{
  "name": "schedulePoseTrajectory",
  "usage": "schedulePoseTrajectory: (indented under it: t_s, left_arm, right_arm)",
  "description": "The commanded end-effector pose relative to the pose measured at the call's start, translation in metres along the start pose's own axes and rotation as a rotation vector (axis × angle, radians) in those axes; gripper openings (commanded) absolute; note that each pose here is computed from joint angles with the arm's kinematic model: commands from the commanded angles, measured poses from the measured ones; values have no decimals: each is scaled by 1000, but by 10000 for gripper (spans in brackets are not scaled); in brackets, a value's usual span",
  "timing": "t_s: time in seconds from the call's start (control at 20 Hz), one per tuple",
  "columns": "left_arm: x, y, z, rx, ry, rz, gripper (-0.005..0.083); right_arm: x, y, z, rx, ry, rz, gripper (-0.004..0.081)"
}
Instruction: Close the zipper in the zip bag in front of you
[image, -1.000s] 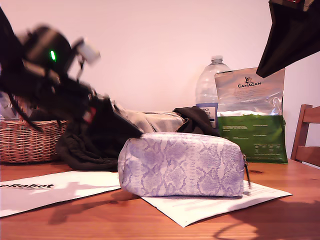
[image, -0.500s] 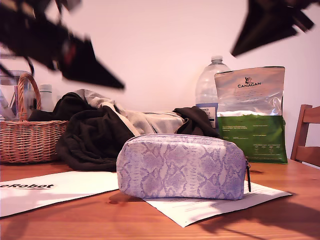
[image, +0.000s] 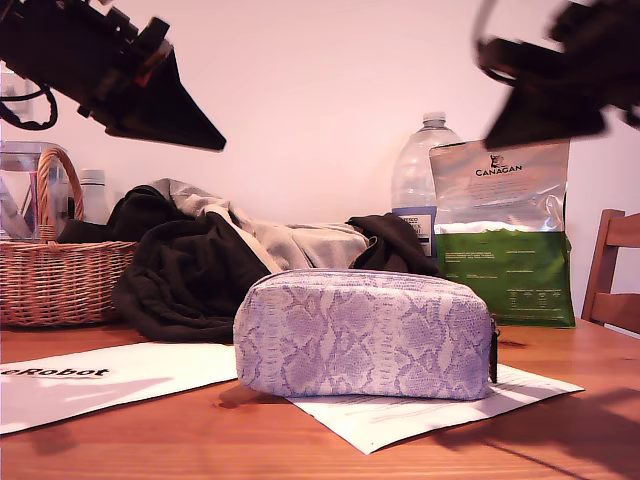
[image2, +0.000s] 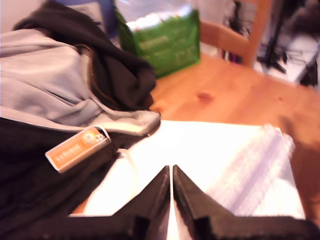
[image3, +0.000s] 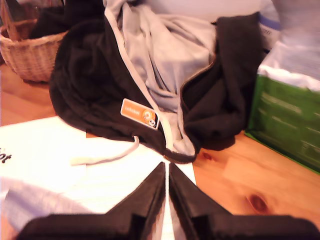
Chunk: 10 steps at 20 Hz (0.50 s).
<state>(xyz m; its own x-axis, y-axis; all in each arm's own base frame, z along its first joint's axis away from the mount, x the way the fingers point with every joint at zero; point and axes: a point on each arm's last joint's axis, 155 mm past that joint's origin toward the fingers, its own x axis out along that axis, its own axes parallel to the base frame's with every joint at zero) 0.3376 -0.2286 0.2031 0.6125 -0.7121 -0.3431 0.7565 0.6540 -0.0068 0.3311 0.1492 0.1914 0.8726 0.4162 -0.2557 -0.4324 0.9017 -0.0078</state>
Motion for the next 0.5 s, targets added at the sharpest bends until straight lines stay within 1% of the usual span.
schedulePoseTrajectory:
  t_s: [0.0,0.1,0.2,0.3,0.45]
  left_arm:
    - [-9,-3,-19,-28,-7,19,-23]
    - [-18,-7,-35,-65,-13,33,-23]
    - [-29,-13,-50,-84,-26,42,-23]
    - [-42,-19,-62,-121,-45,49,-23]
    - [-63,-25,-61,-146,-93,70,-23]
  right_arm:
    - [-14,-5,1,31,-50,-20,-13]
    - [-30,-6,-2,66,-82,-24,-13]
    - [-45,-5,-5,95,-93,-22,-13]
    - [-60,-6,-9,91,-78,-33,-13]
    - [-88,-3,-10,90,-88,-27,-13]
